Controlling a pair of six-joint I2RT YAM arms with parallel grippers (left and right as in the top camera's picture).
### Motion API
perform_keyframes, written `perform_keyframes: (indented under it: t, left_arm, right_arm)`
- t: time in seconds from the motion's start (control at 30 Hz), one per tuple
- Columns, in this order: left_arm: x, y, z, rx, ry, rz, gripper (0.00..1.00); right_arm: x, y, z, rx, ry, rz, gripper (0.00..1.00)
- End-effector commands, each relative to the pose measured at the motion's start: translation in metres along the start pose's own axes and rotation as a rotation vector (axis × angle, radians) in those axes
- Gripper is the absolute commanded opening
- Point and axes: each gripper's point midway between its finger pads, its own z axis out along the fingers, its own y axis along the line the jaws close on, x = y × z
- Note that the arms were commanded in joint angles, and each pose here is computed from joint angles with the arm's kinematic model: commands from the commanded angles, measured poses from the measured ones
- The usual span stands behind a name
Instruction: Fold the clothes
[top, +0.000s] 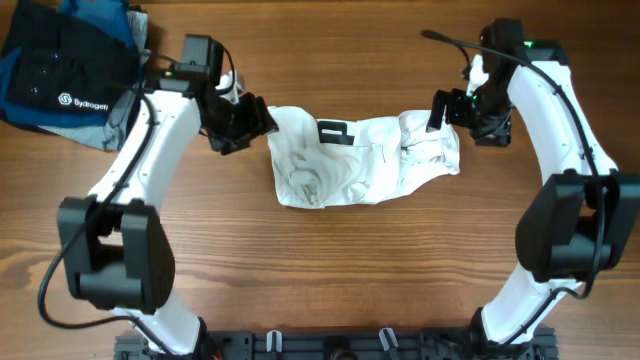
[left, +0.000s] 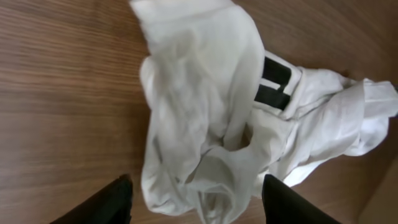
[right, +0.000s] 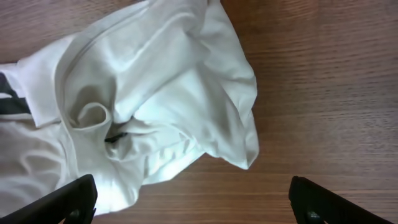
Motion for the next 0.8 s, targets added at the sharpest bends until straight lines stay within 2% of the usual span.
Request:
perform_keyframes:
  t: [0.0, 0.17, 0.4, 0.57, 0.63, 0.7, 0.77]
  left_arm:
    - [0.018, 0.001, 0.022, 0.075, 0.085, -0.016, 0.74]
    - [0.042, 0.024, 0.044, 0.046, 0.153, -0.055, 0.76]
    - [0.070, 0.024, 0.072, 0.210, 0.203, -0.030, 0.82]
    - [0.070, 0.025, 0.076, 0.226, 0.192, -0.026, 0.77]
    - [0.066, 0.023, 0.076, 0.233, 0.178, -0.032, 0.72]
    - [0.061, 0.021, 0.076, 0.242, 0.159, -0.028, 0.63]
    - [0.055, 0.017, 0.077, 0.255, 0.134, -0.030, 0.68]
  right_arm:
    - [-0.001, 0.004, -0.008, -0.015, -0.017, -0.037, 1.00]
    - [-0.001, 0.004, -0.008, -0.015, -0.017, -0.040, 1.00]
    - [0.000, 0.008, -0.008, -0.038, -0.012, -0.052, 1.00]
    - [0.000, 0.010, -0.009, -0.049, -0.012, -0.060, 1.00]
    - [0.000, 0.012, -0.009, -0.057, -0.011, -0.061, 1.00]
    - [0.001, 0.013, -0.009, -0.066, -0.008, -0.064, 1.00]
    - [0.001, 0.013, -0.009, -0.067, -0.007, -0.064, 0.99]
